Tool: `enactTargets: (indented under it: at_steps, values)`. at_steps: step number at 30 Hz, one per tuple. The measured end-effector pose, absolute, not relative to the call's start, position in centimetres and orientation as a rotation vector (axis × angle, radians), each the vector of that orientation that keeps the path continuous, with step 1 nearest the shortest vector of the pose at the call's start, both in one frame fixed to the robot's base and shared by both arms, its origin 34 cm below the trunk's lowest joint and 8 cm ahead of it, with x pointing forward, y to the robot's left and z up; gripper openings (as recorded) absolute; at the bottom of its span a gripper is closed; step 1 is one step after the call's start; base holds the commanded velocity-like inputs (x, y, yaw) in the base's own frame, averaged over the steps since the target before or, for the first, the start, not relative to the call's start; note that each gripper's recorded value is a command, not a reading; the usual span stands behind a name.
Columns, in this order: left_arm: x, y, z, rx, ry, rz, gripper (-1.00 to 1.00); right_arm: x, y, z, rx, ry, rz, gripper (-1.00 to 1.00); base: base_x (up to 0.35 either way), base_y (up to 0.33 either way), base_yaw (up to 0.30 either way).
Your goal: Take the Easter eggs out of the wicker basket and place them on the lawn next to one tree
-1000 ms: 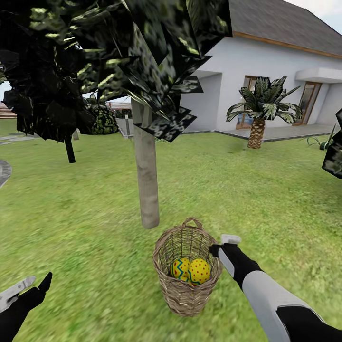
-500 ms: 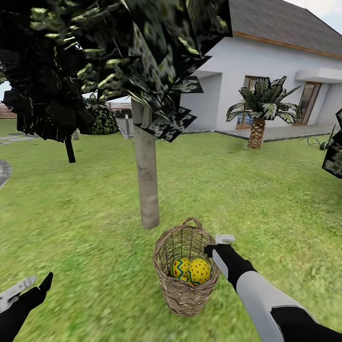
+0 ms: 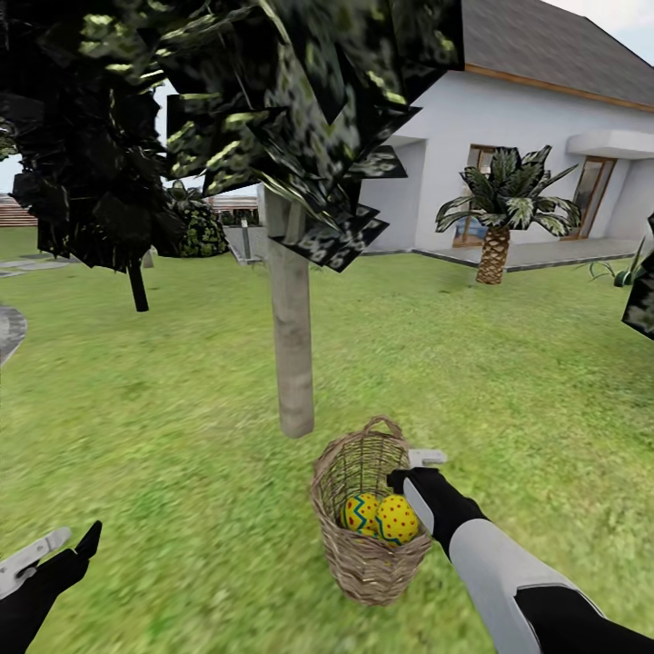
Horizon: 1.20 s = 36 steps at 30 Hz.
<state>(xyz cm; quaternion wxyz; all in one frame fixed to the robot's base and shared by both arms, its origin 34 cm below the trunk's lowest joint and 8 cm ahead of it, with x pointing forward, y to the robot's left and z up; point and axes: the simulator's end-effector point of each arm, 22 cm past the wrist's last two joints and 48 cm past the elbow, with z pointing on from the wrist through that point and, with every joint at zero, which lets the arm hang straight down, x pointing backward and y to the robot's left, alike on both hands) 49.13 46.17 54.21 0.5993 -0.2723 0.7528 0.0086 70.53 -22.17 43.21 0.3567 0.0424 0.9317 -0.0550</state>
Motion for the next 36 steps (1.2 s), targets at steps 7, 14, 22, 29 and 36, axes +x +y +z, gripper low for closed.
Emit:
enactTargets:
  at_steps: [7, 14, 22, 29, 36]
  values:
    - [49.1, 46.2, 54.2, -0.63, 1.746, 0.02, 1.0, 70.2, -22.4, 42.7, 0.108, 2.419, -0.143, 1.0, 0.0, 0.079, 0.0]
    - [49.1, 46.2, 54.2, -0.63, 1.747, 0.019, 1.0, 70.0, -22.1, 42.5, 0.103, 2.427, -0.137, 1.0, 0.0, 0.103, 0.0]
    - [49.1, 46.2, 54.3, -0.63, 1.745, 0.02, 1.0, 70.1, -22.0, 42.5, 0.095, 2.429, -0.117, 1.0, 0.0, 0.065, 0.0]
    - [49.3, 45.8, 54.0, -0.625, 1.749, 0.012, 1.0, 70.0, -22.0, 42.3, 0.095, 2.429, -0.116, 1.0, 0.0, 0.0, 0.0]
    - [49.1, 45.6, 52.6, -0.621, 1.761, 0.012, 1.0, 69.6, -22.0, 40.6, 0.095, 2.441, -0.117, 1.0, 0.0, 0.0, 0.0]
